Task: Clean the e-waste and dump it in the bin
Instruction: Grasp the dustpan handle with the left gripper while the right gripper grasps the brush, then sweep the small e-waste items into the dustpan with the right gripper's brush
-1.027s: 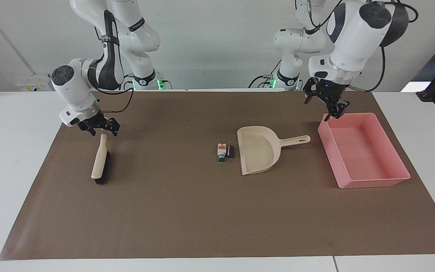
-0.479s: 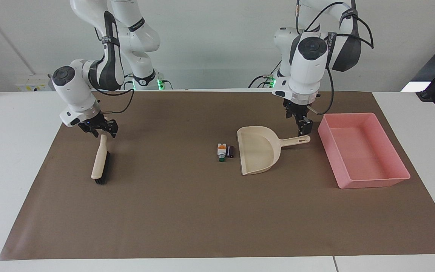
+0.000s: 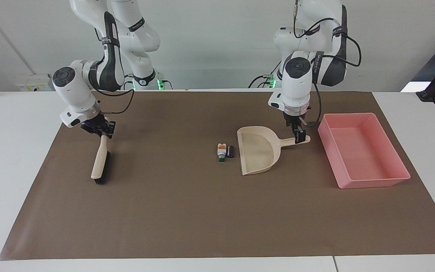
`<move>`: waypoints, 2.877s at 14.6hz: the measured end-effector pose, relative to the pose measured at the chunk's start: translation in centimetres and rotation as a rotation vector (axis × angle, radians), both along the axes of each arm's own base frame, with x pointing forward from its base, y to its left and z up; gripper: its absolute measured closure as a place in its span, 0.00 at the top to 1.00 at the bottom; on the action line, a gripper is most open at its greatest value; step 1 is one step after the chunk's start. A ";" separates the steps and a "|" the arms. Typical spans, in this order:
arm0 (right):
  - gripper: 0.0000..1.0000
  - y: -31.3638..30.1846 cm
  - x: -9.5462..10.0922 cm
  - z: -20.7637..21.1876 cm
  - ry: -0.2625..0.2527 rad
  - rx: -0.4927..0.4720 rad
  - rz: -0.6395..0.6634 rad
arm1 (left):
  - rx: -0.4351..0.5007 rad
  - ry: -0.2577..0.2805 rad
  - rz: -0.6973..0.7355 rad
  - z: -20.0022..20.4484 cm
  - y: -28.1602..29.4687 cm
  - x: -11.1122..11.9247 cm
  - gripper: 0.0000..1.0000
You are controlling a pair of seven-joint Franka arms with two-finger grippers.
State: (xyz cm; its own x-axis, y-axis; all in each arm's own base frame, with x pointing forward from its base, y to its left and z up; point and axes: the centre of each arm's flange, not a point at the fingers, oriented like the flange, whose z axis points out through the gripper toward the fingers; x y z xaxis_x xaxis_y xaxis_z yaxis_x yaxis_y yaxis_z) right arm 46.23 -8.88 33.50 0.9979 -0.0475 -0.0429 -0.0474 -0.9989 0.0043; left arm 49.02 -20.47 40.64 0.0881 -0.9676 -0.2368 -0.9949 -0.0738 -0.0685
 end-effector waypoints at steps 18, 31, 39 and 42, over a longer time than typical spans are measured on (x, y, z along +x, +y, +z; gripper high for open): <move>0.26 27.5 -0.1 6.4 0.108 -0.062 0.206 | -0.011 0.007 -0.033 -5.9 1.0 -1.1 0.90; 0.26 45.0 -4.3 1.7 0.035 -0.179 0.235 | -0.005 0.005 -0.061 -5.8 0.1 -1.5 0.32; 0.26 51.7 -6.3 0.2 0.053 -0.068 0.240 | 0.086 0.002 -0.099 -5.4 -1.6 -2.3 0.32; 0.26 54.8 -8.1 0.5 0.116 0.129 0.193 | 0.110 0.001 -0.117 -5.9 -1.8 -2.3 0.32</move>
